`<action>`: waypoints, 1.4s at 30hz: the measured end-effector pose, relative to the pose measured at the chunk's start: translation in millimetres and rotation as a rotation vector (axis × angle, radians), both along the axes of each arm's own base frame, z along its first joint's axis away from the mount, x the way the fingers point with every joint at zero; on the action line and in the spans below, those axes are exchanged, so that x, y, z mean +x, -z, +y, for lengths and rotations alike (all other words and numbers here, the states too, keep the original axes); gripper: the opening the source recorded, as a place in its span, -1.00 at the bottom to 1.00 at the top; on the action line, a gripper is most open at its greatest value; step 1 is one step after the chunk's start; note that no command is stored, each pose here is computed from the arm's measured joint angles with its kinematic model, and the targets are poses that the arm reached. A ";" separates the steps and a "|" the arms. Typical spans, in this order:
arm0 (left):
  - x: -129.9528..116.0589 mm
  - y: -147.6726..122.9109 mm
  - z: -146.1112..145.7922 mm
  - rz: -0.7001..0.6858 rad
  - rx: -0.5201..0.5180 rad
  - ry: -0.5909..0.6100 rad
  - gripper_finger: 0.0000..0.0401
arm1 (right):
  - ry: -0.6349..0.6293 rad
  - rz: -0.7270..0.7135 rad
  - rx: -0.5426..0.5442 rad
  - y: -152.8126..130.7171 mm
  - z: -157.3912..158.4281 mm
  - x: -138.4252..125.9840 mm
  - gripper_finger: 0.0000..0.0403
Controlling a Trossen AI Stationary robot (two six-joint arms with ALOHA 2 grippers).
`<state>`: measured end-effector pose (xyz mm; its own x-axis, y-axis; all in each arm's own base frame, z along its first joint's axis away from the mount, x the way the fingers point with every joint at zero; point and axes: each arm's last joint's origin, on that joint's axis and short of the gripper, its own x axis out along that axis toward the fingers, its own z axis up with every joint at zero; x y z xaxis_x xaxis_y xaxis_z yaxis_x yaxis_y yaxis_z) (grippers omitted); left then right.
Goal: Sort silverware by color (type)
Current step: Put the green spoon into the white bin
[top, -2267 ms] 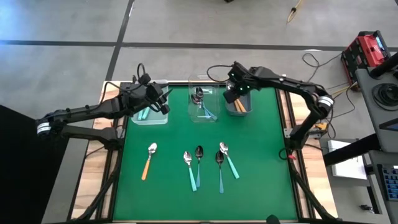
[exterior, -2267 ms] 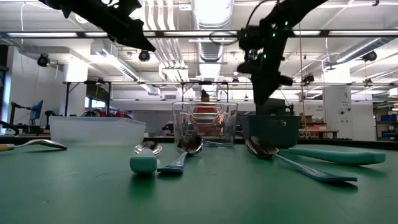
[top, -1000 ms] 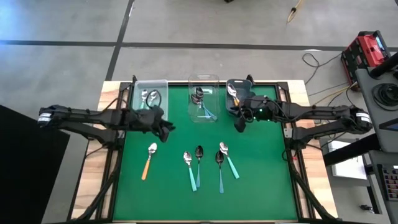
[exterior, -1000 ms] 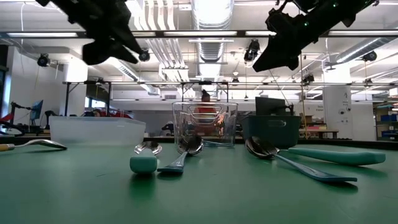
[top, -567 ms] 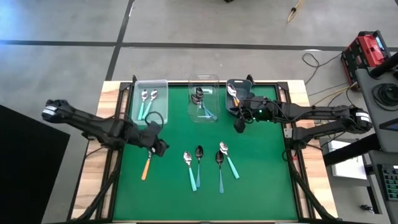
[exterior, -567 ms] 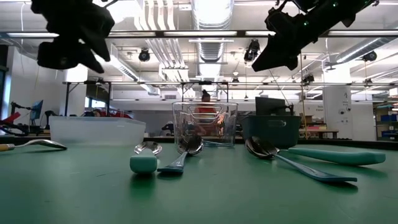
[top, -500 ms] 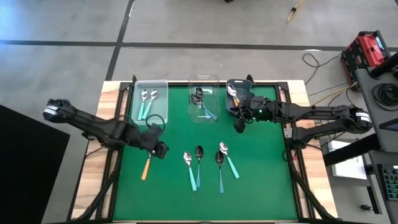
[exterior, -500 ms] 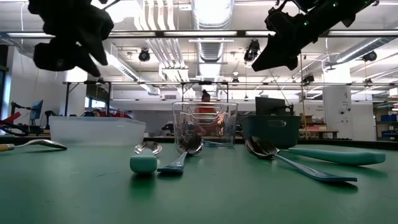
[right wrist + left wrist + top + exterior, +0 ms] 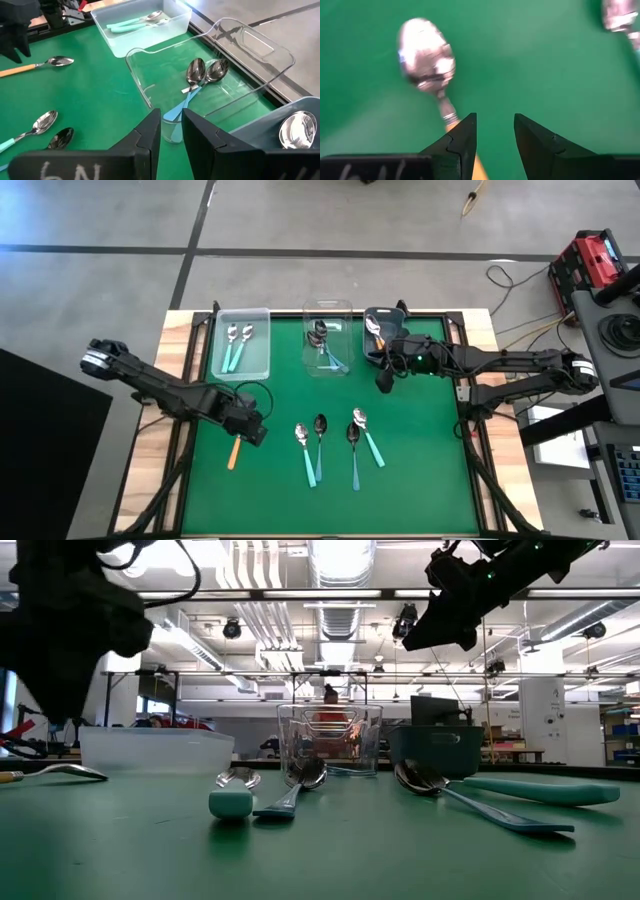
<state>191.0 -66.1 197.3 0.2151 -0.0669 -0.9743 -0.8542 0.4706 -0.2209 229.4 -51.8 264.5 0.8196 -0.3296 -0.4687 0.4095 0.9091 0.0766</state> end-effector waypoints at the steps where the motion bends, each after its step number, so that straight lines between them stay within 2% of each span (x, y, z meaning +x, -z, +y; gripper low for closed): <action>1: -2.2 0.1 -0.5 0.022 -0.001 -0.001 -0.43 | 0.000 0.000 0.000 0.0 0.0 0.0 -0.66; 5: -10.0 1.5 -2.6 0.101 -0.002 -0.010 -0.43 | -0.003 0.003 -0.006 0.1 0.0 0.0 -0.66; 17: -6.8 11.2 -7.2 0.161 0.000 -0.028 -0.43 | -0.005 0.004 -0.009 0.1 0.0 0.1 -0.66; 26: -6.8 17.8 -20.4 0.223 -0.095 0.025 -0.43 | -0.003 0.003 -0.007 0.1 -0.1 0.1 -0.66; 31: -4.1 16.5 -34.3 0.160 -0.161 0.044 -0.43 | -0.004 0.003 -0.007 0.1 0.0 0.1 -0.66; 37: 17.0 16.1 -48.1 -0.045 -0.231 0.040 -0.43 | -0.003 0.003 -0.007 0.1 -0.1 0.1 -0.66; 42: 29.7 22.4 -54.6 -0.106 -0.265 0.019 -0.43 | -0.003 0.004 -0.006 0.4 0.0 0.1 -0.66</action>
